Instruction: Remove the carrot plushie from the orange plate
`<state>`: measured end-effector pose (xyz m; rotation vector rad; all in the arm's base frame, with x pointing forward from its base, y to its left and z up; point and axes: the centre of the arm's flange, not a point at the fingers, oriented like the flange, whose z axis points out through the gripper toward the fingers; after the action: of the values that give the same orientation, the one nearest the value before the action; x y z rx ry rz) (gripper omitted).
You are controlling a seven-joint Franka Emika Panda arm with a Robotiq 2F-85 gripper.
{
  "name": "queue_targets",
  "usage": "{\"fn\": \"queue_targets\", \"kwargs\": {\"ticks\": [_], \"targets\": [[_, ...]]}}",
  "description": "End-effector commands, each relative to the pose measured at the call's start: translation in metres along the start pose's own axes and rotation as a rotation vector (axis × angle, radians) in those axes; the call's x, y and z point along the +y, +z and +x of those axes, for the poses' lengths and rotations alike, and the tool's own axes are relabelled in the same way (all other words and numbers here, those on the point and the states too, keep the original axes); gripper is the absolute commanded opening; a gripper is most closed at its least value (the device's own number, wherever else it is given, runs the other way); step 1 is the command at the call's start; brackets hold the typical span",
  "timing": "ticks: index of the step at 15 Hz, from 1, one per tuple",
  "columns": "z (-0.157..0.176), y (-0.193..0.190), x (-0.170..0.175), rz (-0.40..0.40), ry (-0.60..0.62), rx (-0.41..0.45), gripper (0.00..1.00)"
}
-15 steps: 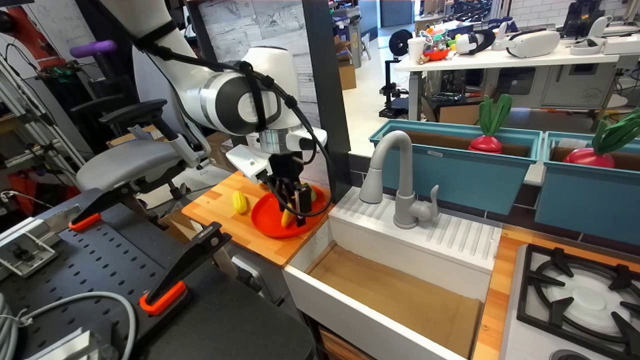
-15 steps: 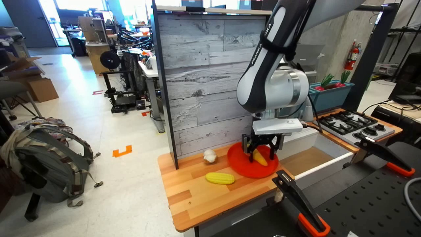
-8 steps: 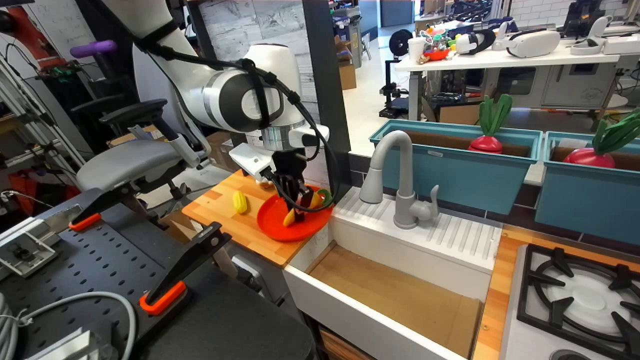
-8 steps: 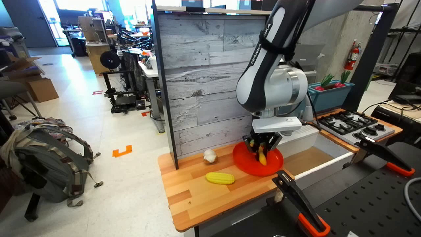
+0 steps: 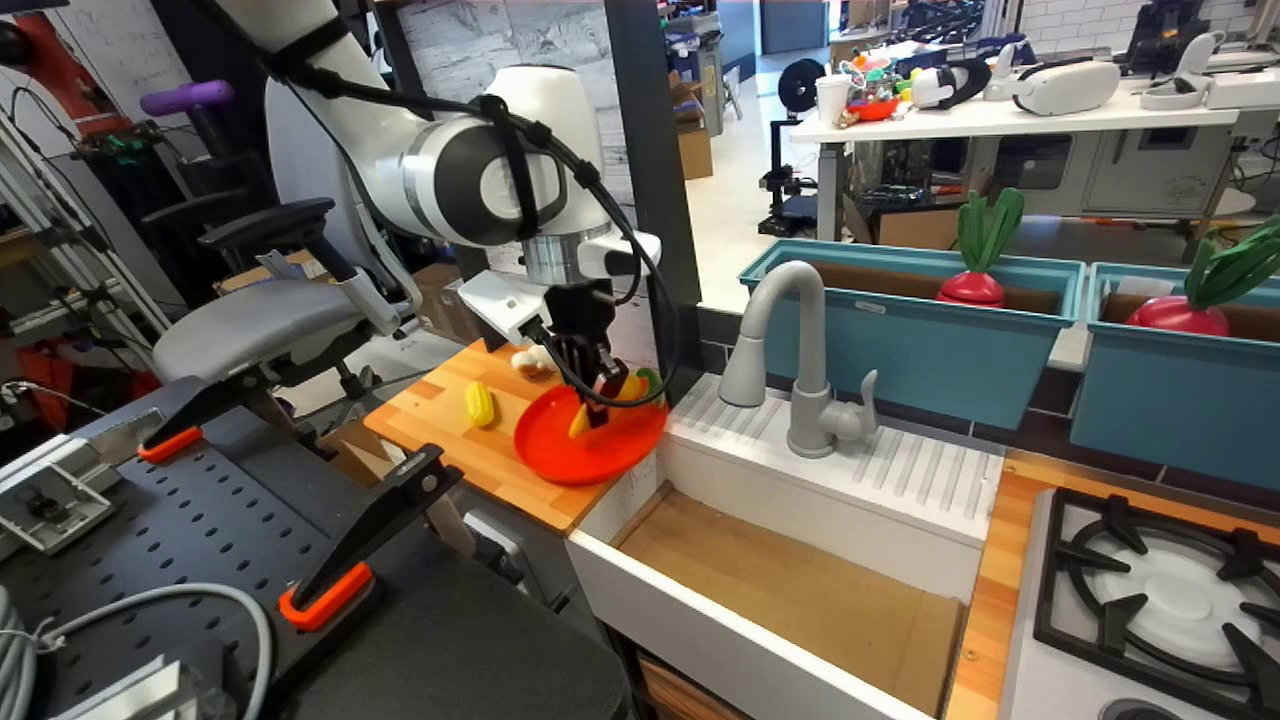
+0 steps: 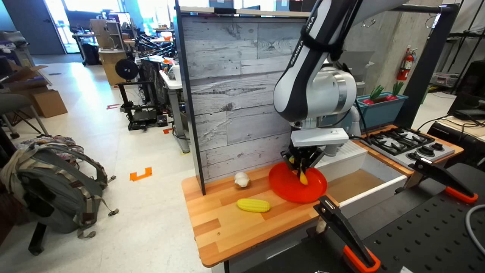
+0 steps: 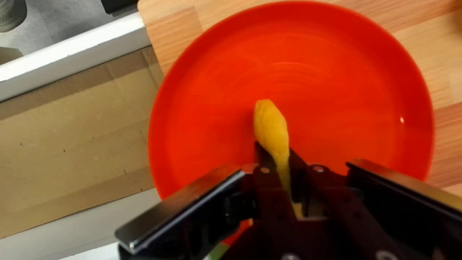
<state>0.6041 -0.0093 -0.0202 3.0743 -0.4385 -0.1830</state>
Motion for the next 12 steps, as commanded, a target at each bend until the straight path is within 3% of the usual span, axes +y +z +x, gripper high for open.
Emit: {"fn": "queue_targets", "kwargs": {"ticks": [1, 7, 12], "targets": [[-0.016, -0.049, -0.008, 0.022, -0.027, 0.022, 0.03], [-0.044, -0.105, -0.042, 0.082, -0.113, 0.039, 0.03], [-0.063, -0.120, -0.088, 0.104, -0.217, 0.041, 0.03]]}}
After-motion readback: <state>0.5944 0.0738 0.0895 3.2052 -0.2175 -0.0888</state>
